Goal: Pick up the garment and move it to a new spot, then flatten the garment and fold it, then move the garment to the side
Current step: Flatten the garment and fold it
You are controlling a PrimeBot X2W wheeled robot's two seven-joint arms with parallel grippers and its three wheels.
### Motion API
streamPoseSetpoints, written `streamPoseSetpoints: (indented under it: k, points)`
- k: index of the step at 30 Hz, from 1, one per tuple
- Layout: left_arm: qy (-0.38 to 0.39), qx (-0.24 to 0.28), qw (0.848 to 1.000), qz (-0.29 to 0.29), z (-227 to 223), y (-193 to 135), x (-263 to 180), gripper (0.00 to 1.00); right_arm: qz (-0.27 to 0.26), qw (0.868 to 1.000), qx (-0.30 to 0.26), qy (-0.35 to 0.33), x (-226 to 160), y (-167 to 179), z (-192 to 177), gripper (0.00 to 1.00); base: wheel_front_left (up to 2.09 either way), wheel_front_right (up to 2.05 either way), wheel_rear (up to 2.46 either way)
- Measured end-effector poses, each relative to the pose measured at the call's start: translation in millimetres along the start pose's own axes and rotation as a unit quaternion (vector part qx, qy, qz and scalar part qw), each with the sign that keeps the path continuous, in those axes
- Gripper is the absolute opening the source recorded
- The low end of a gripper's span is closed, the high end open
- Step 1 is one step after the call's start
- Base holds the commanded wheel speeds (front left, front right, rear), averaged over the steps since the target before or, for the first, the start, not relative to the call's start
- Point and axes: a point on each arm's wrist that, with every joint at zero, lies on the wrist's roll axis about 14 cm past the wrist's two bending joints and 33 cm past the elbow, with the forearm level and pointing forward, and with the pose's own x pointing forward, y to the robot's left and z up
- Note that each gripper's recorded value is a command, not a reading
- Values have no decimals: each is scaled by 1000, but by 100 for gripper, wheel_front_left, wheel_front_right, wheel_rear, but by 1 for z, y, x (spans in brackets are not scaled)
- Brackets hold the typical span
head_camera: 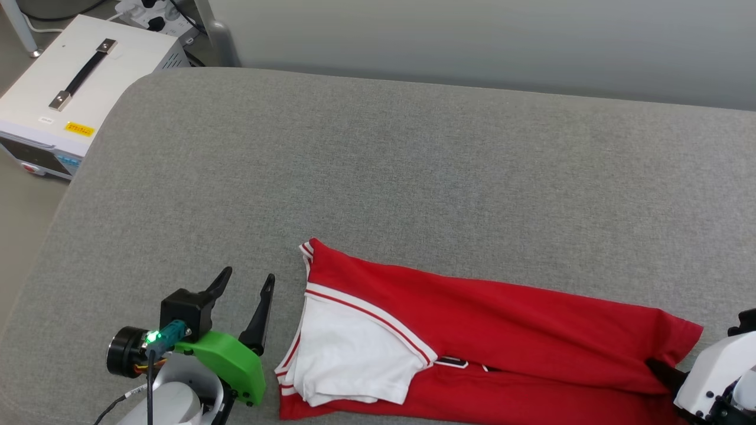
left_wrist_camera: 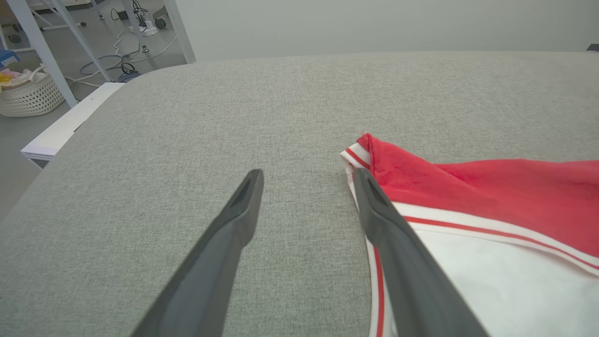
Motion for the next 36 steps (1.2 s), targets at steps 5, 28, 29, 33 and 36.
streamPoseSetpoints:
  k: [5,28,29,33,36]
  points:
    - [-7,-2,1000,1,3,0,0,100,-13,999,-4,-33,-6,-11,13,0,0,0,0]
    - [-38,-20,999,7,16,-7,-13,100,38,992,-64,-97,-54,31,38,0,0,0,0]
    - [-40,-20,999,9,16,-7,-14,100,48,992,-69,-93,-55,38,36,0,0,0,0]
    - [-47,-25,998,18,19,-2,-18,100,80,990,-93,-75,-59,67,24,0,0,0,0]
    - [-48,-27,998,27,17,2,-23,100,112,986,-102,-65,-59,93,16,0,0,0,0]
